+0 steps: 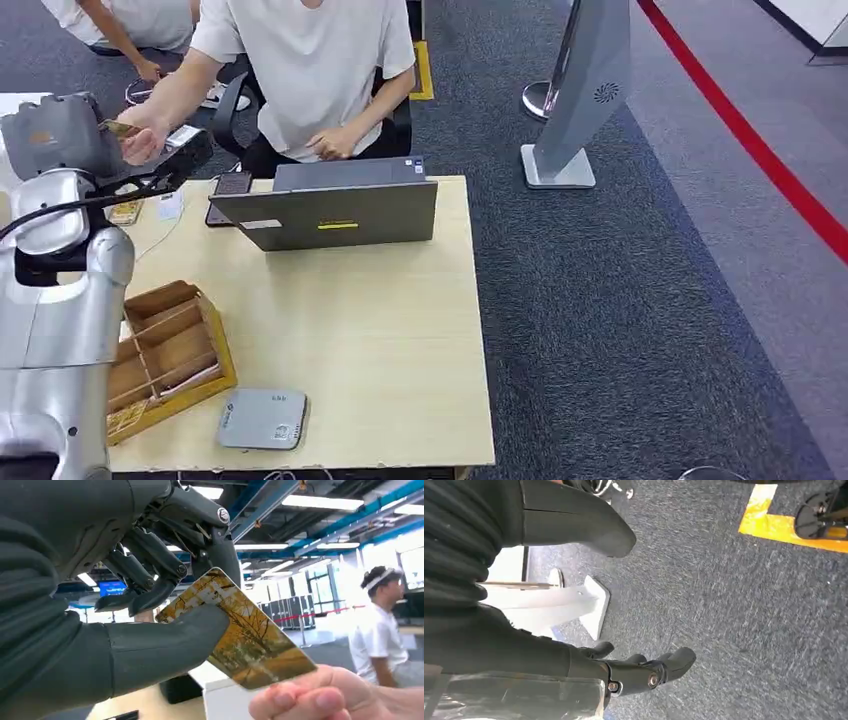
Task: Pass the card to the sensor for recognition and then transmit it.
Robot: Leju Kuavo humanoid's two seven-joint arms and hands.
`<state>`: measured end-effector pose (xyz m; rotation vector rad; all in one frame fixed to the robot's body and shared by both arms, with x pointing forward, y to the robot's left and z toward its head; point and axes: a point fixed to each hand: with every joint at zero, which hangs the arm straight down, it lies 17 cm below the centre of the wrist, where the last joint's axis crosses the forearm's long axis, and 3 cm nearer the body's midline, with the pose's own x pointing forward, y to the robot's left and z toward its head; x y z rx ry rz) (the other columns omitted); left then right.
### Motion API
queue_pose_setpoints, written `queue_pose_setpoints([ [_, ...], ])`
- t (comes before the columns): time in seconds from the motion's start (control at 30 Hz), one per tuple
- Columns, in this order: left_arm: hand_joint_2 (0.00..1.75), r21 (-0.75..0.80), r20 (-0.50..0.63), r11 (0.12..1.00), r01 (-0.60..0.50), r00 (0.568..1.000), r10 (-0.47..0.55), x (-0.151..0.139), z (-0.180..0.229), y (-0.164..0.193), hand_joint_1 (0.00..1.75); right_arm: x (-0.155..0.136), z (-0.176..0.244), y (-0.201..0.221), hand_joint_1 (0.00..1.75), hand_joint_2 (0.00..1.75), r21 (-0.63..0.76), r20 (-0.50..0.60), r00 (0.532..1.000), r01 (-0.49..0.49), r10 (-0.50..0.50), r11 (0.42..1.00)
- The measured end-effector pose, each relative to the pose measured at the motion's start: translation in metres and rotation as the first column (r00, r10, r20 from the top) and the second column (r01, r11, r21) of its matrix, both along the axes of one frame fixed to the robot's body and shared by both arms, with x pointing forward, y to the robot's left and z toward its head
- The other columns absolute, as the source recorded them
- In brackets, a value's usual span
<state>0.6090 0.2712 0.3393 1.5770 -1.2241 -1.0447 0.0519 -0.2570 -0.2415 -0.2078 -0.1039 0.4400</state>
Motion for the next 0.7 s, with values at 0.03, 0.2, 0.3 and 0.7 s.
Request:
queue_pose_setpoints([
  [0.03,1.75,0.005,-0.007,1.0,0.0,1.0,0.0,0.0,-0.003,0.002,1.75,-0.002,0.0,-0.001,0.0,1.75,-0.004,-0.006,1.0,0.002,-0.002,1.0],
  [0.2,1.75,0.026,-0.014,0.999,0.024,1.0,-0.023,-0.011,-0.013,0.006,1.75,-0.011,-0.002,-0.003,0.0,1.75,0.0,-0.038,0.999,0.009,-0.009,1.0],
  [0.3,1.75,0.029,-0.006,0.999,0.029,1.0,-0.028,-0.02,-0.014,0.007,1.75,-0.012,-0.002,-0.003,0.0,1.75,0.003,-0.043,0.999,0.011,-0.01,1.0],
  [0.7,1.75,0.043,0.005,0.996,0.079,0.997,-0.08,-0.034,-0.021,0.001,1.75,-0.017,-0.002,-0.003,0.0,1.75,0.007,-0.067,0.997,0.045,-0.044,0.999],
])
